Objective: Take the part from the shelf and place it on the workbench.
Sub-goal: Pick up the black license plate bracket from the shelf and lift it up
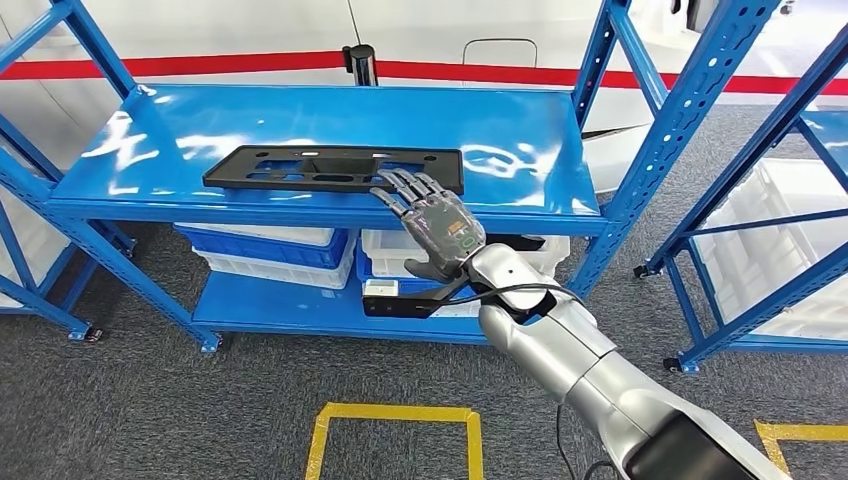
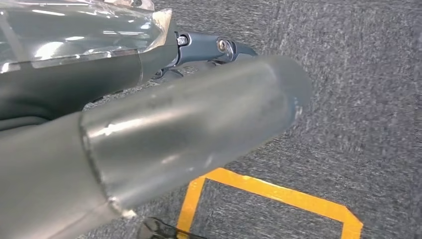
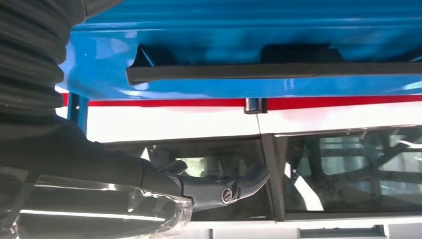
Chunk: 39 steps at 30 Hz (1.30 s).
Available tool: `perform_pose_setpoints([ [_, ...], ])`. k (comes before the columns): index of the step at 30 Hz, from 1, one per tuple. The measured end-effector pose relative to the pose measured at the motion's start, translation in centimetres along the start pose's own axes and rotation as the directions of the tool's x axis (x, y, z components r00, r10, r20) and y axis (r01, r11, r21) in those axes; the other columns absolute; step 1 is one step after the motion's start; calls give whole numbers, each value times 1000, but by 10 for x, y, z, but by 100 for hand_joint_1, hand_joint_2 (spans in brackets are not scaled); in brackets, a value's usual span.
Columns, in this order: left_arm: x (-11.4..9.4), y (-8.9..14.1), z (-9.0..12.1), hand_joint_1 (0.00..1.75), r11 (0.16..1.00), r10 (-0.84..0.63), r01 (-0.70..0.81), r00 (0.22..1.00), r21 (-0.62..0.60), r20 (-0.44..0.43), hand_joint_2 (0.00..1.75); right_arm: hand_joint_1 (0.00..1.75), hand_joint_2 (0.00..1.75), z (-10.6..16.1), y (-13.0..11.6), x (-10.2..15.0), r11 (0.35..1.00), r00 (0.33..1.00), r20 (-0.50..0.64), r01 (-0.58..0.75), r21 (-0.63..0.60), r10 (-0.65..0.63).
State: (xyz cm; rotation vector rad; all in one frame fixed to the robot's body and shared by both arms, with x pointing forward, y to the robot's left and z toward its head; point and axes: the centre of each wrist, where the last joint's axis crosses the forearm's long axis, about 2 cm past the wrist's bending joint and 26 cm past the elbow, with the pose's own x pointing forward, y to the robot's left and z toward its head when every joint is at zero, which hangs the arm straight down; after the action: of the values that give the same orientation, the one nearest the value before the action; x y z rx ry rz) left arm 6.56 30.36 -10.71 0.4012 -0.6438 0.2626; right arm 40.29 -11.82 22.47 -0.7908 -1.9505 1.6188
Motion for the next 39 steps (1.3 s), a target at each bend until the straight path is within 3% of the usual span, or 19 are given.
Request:
perform_pose_setpoints([
  [39,4,-4,-1,0,1000,0,0,1000,-17,1,0,0,175,-4,-1,-18,1000,997,-79,-14,20,15],
])
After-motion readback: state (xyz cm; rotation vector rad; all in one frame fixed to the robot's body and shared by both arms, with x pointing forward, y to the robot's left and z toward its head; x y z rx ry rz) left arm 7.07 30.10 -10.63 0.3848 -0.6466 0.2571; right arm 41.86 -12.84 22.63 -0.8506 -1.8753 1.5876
